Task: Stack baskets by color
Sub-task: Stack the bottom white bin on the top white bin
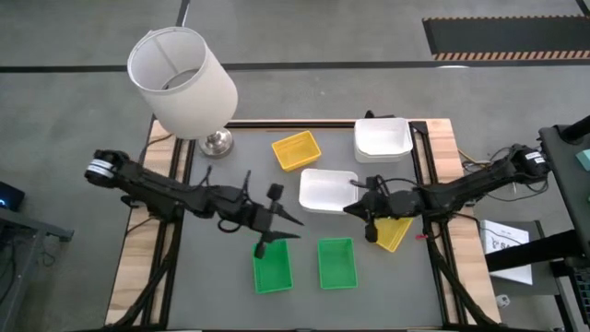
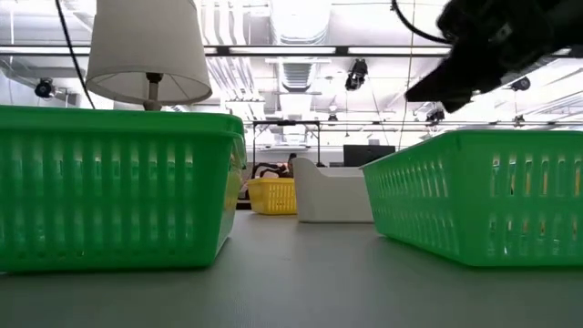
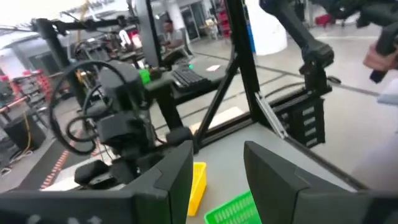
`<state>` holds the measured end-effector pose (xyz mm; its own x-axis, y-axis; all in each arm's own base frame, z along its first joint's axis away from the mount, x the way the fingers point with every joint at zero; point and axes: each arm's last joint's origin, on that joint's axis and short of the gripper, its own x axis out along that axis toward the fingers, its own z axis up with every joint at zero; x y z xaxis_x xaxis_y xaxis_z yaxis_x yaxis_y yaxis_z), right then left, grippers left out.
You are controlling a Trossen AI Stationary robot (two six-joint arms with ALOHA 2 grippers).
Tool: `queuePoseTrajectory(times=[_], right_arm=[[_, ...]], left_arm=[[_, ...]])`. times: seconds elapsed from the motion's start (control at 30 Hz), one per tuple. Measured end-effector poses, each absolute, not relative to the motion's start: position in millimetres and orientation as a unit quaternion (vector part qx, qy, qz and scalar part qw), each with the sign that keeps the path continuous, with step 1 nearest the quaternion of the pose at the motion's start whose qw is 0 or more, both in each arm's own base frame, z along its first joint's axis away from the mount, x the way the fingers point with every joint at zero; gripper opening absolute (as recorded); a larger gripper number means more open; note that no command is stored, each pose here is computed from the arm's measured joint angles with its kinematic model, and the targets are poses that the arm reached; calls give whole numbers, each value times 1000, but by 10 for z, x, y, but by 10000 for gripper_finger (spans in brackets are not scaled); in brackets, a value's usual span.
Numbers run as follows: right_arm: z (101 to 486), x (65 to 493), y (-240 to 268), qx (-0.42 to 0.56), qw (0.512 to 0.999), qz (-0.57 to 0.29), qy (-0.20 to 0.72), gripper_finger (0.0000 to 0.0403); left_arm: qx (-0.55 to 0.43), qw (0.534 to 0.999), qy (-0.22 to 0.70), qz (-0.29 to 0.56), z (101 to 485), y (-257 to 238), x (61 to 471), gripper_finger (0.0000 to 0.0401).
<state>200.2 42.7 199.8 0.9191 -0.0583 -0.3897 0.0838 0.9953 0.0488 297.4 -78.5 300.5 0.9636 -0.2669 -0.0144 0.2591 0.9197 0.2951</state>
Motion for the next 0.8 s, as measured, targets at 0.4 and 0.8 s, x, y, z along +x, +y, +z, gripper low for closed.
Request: queuePoseTrajectory(times=[0.4, 0.8], right_arm=[[2225, 2477, 522, 7, 929, -65, 364, 86], [2081, 3075, 505, -26, 863, -93, 495, 177]], left_arm=[[108, 988, -35, -102, 3008, -680, 2633, 127], [49, 993, -41, -95, 3025, -643, 2506, 127]])
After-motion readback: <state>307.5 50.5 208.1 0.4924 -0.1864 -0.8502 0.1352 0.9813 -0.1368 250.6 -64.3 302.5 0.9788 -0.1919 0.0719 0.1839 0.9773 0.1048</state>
